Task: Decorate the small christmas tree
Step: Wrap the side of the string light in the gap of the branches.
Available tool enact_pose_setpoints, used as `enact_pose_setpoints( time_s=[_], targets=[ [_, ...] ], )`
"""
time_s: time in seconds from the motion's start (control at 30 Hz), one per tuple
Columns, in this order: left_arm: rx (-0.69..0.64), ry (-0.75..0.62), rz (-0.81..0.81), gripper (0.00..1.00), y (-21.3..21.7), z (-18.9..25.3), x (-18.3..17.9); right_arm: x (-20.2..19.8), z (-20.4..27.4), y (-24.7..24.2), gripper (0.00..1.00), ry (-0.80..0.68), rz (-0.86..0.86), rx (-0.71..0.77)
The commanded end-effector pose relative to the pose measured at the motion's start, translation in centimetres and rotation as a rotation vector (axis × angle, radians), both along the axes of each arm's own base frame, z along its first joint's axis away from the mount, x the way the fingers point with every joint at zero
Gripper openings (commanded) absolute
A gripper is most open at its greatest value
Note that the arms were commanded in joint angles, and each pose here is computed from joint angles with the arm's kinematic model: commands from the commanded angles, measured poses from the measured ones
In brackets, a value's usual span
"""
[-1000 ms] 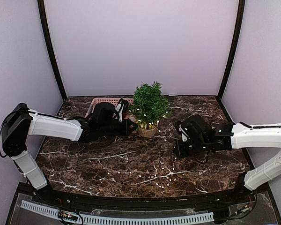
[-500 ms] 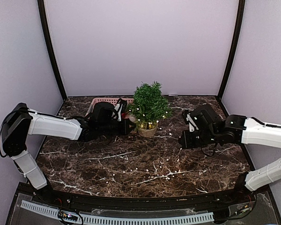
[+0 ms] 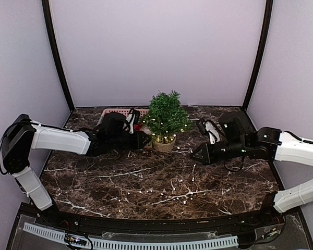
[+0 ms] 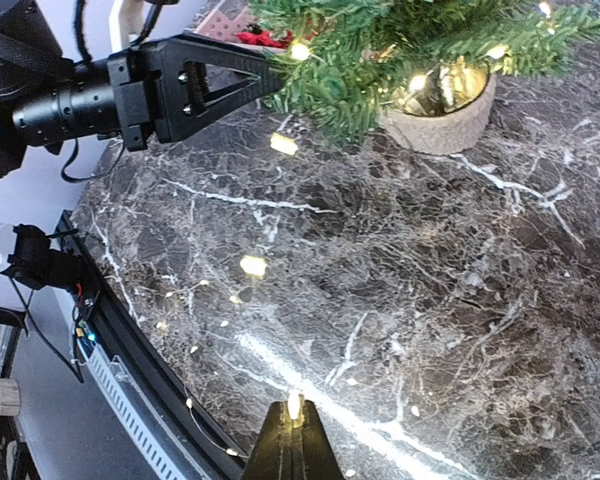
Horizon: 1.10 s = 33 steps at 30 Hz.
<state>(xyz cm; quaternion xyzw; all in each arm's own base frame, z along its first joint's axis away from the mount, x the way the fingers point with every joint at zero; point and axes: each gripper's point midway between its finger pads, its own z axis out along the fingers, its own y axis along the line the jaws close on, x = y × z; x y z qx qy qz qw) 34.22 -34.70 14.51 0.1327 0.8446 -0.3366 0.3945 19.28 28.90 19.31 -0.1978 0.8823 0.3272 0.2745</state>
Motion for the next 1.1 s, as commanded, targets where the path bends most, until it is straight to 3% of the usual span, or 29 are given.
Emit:
enact_pose_setpoints(
  time_s=[0.0,0.03,0.17,0.43,0.67,0.97,1.07],
  targets=[
    [-0.034,-0.064,0.013,0.39,1.0,3.3,-0.1,-0.4,1.4,1.3,0.0,-0.019,0.069,0.076],
    [-0.056,-0.089,0.021,0.43,1.3,4.6,-0.3,-0.5,0.9,1.3,0.0,-0.008,0.073,0.067],
    [-0.112,-0.133,0.036,0.47,2.5,7.5,-1.3,-0.9,-0.6,1.1,0.0,0.026,0.079,0.041],
    [-0.26,-0.089,-0.099,0.54,-0.9,10.0,-4.0,1.1,-0.1,-0.1,0.0,-0.014,-0.051,0.006],
    [-0.253,-0.069,-0.148,0.59,-3.4,9.1,-4.4,4.8,-0.8,-3.3,0.0,-0.056,-0.251,-0.114],
    [-0.118,-0.057,-0.015,0.63,-1.1,6.0,-3.5,8.0,1.8,-4.2,0.0,-0.132,-0.356,-0.035],
    [-0.084,-0.048,0.028,0.7,0.1,5.1,-3.5,8.4,1.9,-4.6,0.0,-0.14,-0.38,-0.009]
  ],
)
